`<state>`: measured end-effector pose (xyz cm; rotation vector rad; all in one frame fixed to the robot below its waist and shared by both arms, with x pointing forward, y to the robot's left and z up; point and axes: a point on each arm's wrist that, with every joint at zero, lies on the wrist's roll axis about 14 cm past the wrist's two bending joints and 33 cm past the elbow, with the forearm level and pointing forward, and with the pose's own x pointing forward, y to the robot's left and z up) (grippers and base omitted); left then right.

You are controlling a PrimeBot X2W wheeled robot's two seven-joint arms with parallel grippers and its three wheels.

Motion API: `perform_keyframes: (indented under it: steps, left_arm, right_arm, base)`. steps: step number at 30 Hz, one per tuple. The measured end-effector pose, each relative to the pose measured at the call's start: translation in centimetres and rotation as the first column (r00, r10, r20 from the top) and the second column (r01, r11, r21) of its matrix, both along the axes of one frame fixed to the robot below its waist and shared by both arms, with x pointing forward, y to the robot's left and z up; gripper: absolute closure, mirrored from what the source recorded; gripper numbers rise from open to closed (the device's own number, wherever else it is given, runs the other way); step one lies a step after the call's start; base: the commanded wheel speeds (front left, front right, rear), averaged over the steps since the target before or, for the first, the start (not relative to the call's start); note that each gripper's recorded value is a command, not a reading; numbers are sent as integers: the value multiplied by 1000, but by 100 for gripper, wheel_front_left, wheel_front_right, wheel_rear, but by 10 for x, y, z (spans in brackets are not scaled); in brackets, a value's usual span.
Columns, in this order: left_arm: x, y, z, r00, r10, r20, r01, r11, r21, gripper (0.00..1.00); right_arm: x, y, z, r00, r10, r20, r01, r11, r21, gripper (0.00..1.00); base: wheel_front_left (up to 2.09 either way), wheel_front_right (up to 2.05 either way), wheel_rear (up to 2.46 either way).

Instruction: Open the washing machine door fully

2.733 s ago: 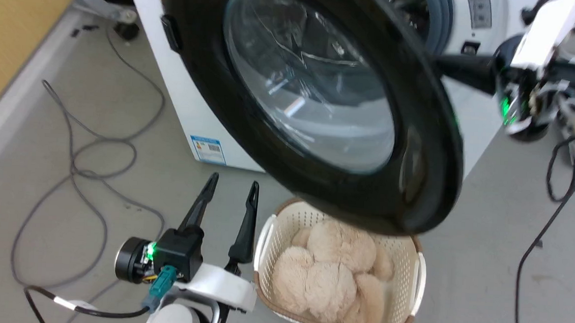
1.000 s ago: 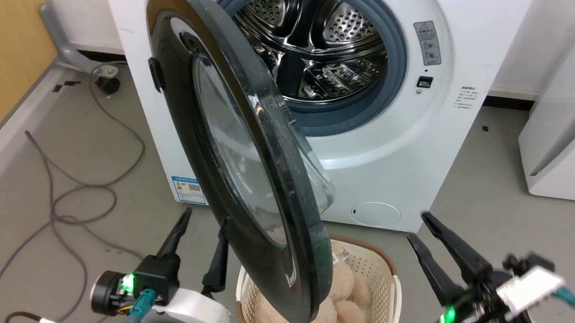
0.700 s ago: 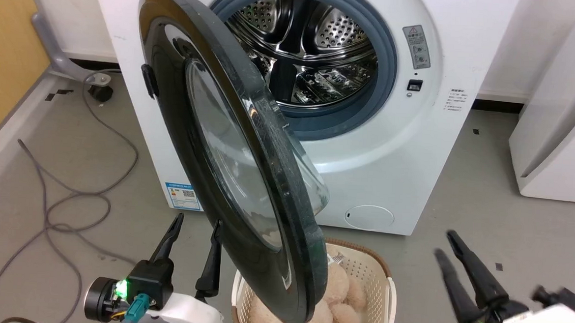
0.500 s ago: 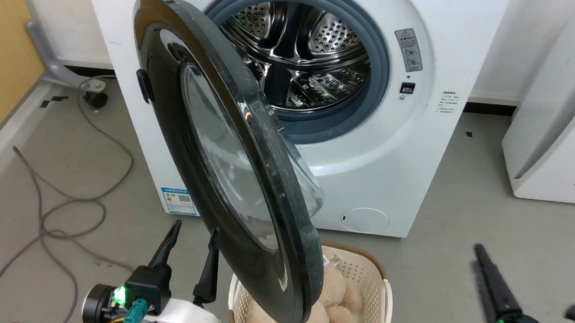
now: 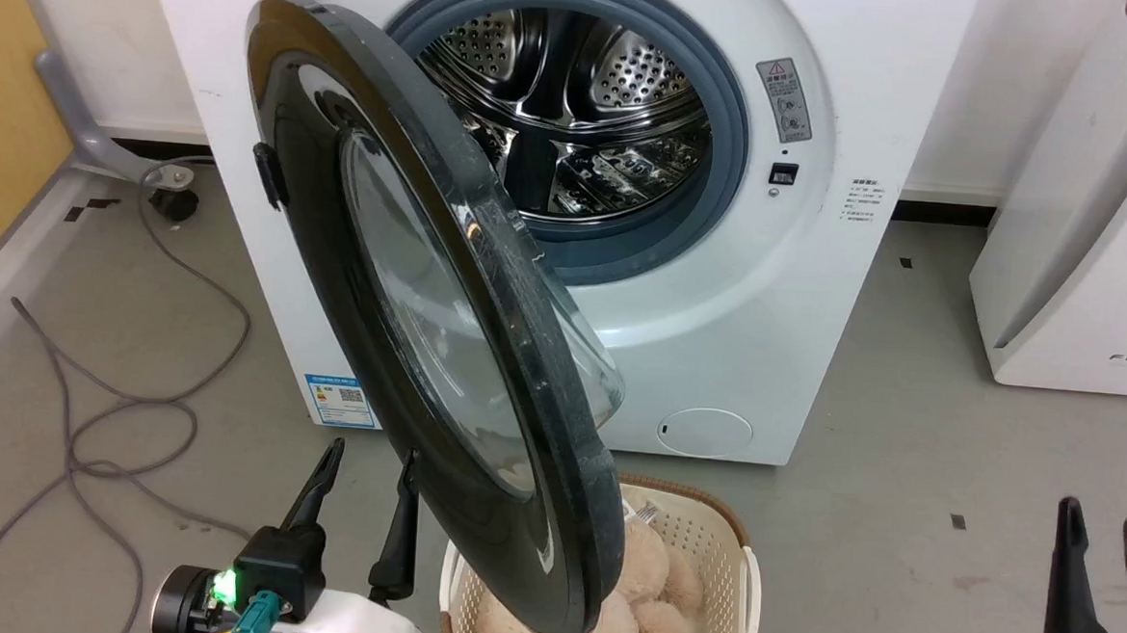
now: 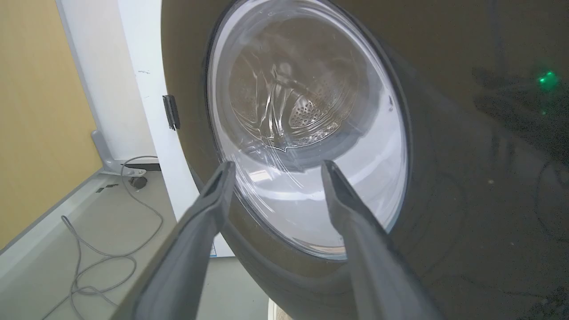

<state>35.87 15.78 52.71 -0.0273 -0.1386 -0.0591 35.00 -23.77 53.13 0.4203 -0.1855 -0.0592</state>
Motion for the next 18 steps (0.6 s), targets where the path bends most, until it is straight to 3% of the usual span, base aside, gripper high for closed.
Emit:
perform_keyframes:
  steps: [3,8,11,18]
  left_arm:
    - [1,0,-1,1000,0,-3,0,1000,0,0]
    - [1,1,-3,1000,3,-8,-3,1000,-1,0]
    - [2,1,-3,1000,3,-11,-3,1000,-1,0]
    - [2,1,-4,1000,2,-12,-2,1000,-3,0]
  right_arm:
    - [-3,7,20,999,-21,39,28,985,-170,0]
    - [-6,25,44,998,11,55,10,927,-375,0]
    - [-8,38,38,999,41,16,-31,908,-418,0]
    - [-10,41,16,996,51,-78,-79,909,-408,0]
  base:
    - [0,0,0]
    - [0,0,0]
    - [0,0,0]
    - [0,0,0]
